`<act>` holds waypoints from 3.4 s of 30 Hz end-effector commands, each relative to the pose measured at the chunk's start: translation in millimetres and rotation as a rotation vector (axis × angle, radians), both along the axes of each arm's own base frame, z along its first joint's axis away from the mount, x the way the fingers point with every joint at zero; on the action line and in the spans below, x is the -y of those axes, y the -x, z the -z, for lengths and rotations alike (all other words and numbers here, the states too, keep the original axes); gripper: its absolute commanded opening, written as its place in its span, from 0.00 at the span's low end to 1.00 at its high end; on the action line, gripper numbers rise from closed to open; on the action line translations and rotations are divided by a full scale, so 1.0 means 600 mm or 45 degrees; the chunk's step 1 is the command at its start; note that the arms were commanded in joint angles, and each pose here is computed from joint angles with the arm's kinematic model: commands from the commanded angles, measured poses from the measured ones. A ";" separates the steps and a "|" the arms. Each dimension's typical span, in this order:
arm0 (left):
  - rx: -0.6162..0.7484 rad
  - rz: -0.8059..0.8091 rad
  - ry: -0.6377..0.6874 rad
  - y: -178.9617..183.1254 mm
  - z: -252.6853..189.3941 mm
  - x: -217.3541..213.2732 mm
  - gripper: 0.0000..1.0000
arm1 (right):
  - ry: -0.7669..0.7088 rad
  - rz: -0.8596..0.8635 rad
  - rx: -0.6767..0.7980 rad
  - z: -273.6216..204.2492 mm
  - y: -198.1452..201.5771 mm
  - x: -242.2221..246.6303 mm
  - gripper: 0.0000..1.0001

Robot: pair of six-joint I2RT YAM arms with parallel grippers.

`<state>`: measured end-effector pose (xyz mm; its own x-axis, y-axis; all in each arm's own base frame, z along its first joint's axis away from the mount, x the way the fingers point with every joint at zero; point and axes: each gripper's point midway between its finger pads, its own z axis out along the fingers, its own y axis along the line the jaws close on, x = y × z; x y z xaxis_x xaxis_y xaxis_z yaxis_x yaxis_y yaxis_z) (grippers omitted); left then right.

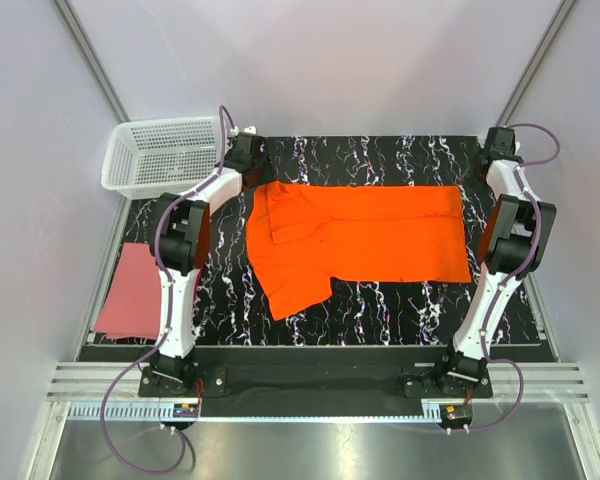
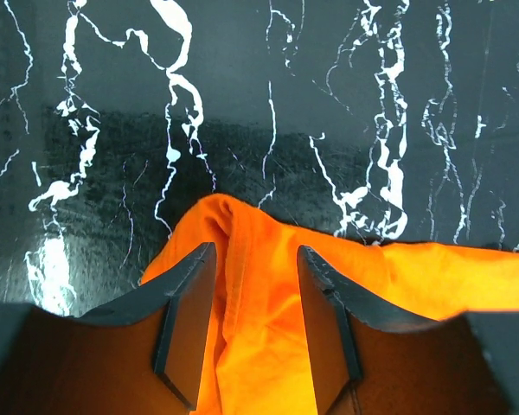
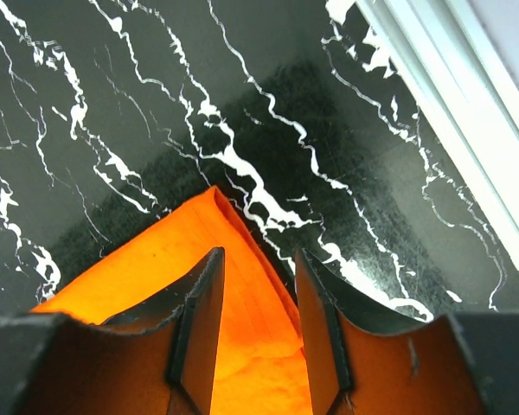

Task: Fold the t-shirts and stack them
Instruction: Fold the tshirt

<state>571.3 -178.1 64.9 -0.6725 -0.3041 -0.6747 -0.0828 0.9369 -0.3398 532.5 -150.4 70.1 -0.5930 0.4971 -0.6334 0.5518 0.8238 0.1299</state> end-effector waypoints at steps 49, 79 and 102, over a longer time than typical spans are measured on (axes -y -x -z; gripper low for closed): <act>0.144 -0.065 0.104 -0.051 -0.022 -0.013 0.00 | -0.175 -0.142 0.092 0.045 -0.065 -0.024 0.37; 0.382 -0.230 0.200 -0.047 -0.068 -0.058 0.00 | 0.040 0.073 0.113 0.028 -0.060 0.045 0.00; 0.449 -0.149 0.063 -0.039 -0.104 -0.051 0.49 | -0.005 0.093 0.090 0.012 -0.063 0.043 0.41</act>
